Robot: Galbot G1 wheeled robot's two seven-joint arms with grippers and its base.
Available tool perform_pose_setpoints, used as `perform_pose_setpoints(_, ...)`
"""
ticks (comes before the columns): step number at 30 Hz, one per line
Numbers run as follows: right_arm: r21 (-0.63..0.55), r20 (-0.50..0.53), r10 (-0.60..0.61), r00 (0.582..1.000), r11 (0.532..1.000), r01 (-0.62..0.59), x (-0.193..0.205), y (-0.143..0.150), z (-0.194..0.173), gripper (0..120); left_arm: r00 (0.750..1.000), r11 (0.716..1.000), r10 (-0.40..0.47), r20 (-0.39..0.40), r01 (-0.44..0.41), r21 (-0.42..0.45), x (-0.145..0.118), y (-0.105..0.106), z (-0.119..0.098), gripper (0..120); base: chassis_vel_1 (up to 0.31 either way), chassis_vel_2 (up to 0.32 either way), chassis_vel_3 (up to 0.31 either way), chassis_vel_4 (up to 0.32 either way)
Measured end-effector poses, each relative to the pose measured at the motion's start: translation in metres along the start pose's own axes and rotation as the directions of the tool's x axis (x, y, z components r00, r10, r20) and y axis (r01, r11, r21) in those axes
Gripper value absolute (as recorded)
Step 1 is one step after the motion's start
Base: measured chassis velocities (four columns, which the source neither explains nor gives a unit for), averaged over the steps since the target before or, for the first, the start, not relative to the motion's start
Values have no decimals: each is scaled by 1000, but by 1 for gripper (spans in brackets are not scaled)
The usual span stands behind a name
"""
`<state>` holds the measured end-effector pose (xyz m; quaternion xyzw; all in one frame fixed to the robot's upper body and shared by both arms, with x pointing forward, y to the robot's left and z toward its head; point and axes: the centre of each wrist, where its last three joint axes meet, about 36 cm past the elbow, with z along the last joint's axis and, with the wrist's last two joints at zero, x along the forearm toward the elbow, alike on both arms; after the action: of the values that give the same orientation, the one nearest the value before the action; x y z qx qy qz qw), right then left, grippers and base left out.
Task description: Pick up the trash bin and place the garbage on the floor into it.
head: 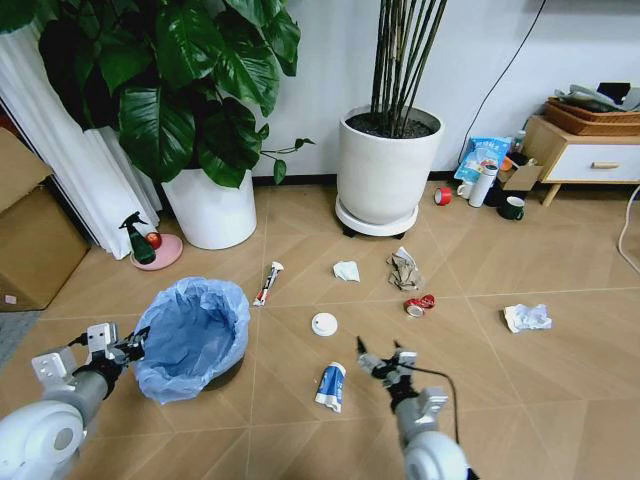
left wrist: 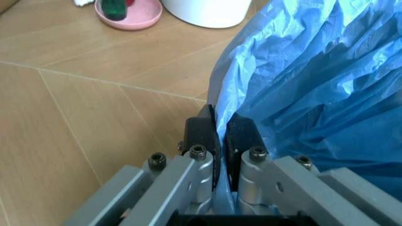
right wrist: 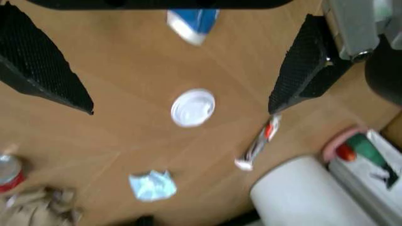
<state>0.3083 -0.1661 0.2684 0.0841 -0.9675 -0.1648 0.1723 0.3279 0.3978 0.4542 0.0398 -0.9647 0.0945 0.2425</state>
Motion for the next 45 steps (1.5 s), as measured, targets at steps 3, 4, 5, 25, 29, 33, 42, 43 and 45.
perform_pose_setpoints(3,3,-41,6,999,1000,-6,-3,-1,2,100,1000,1000,-2,3,2,3,-1,0,-2,0,0,0,0,0)
perform_pose_setpoints(4,-5,-64,12,998,1000,-13,-4,-2,1,100,1000,1000,-2,2,2,5,-3,0,-3,0,0,0,0,0)
perform_pose_setpoints(5,-8,-74,15,997,1000,-15,-5,-2,0,100,1000,1000,-2,2,2,5,-3,0,-3,0,0,0,0,0)
perform_pose_setpoints(25,-19,-253,-31,967,999,27,-19,4,4,100,1000,1000,-9,-7,9,10,0,1,1,0,0,0,0,0)
perform_pose_setpoints(29,-21,-276,-34,961,999,29,-27,9,5,100,1000,1000,-12,-5,12,11,2,2,1,0,0,0,0,0)
perform_pose_setpoints(33,-25,-301,-35,953,999,28,-33,15,7,100,1000,1000,-13,-3,13,13,2,2,1,0,0,0,0,0)
perform_pose_setpoints(42,-3,-345,-7,939,1000,6,-48,23,9,100,1000,1000,-11,0,11,14,3,2,0,0,0,0,0,0)
perform_pose_setpoints(43,-3,-345,-7,939,1000,6,-48,23,9,100,1000,1000,-11,0,11,14,3,2,0,0,0,0,0,0)
perform_pose_setpoints(45,9,-375,10,927,1000,-7,-49,23,13,100,1000,1000,-8,2,8,17,3,1,-1,0,0,0,0,0)
